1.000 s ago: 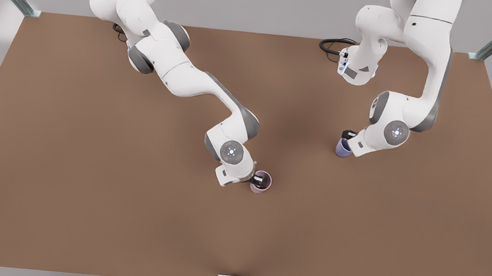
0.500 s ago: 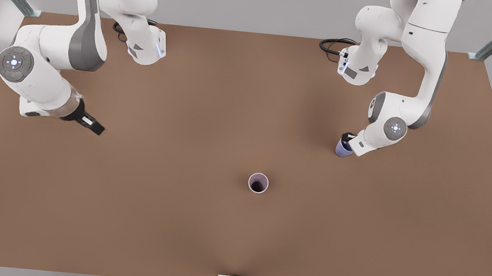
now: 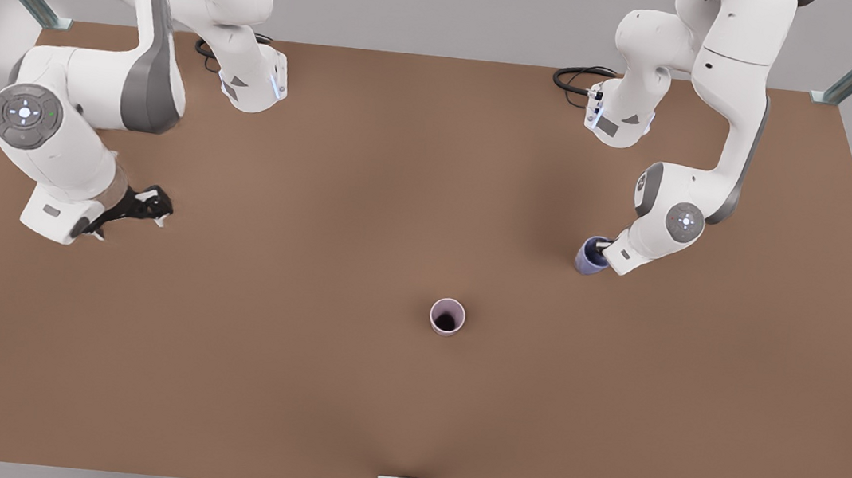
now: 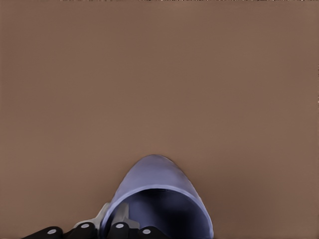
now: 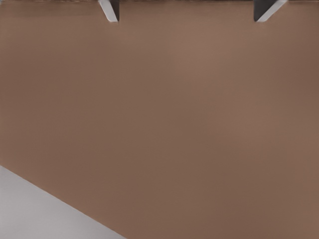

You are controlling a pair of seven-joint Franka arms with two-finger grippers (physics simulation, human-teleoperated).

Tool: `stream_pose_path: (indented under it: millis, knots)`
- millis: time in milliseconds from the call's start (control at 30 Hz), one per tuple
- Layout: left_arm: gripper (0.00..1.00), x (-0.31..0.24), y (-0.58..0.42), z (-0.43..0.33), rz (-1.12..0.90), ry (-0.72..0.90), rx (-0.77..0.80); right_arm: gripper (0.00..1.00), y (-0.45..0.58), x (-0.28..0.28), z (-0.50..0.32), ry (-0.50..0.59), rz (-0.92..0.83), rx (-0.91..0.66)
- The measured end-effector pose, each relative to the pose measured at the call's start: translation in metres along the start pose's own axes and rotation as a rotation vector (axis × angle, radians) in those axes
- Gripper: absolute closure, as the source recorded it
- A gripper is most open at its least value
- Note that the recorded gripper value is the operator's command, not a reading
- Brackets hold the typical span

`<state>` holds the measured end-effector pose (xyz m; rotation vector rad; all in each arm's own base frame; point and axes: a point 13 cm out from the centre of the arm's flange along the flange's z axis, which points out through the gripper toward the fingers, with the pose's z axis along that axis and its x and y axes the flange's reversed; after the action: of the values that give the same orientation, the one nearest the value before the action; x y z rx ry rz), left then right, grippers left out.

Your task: Stack the cups, with the pink cup at the bottom and the purple cup at the top

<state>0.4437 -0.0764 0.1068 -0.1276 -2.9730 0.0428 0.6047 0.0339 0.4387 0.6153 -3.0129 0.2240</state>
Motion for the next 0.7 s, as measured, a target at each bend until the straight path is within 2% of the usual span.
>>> stream_pose_path:
  millis: [67,200,333,500,600,700]
  knots:
    - [0.79,-0.001,0.000,0.001,-0.005,-0.002,0.003,0.00,-0.002,0.005,0.004,0.015,0.047,-0.026]
    - [0.79,-0.010,-0.002,-0.012,-0.012,-0.028,0.007,0.00,0.003,0.008,0.010,0.035,0.104,-0.059]
    - [0.79,-0.075,-0.017,-0.104,-0.009,-0.148,0.024,0.00,0.008,0.013,0.016,0.048,0.155,-0.092]
    - [0.79,-0.182,-0.128,-0.211,0.082,-0.196,0.030,0.00,-0.011,0.026,0.022,0.058,0.248,-0.120]
    - [0.79,-0.201,-0.188,-0.214,0.101,-0.150,0.022,0.00,-0.013,0.028,0.022,0.062,0.276,-0.125]
    - [0.79,-0.190,-0.226,-0.201,0.099,-0.105,0.010,0.00,-0.009,0.027,0.021,0.063,0.284,-0.126]
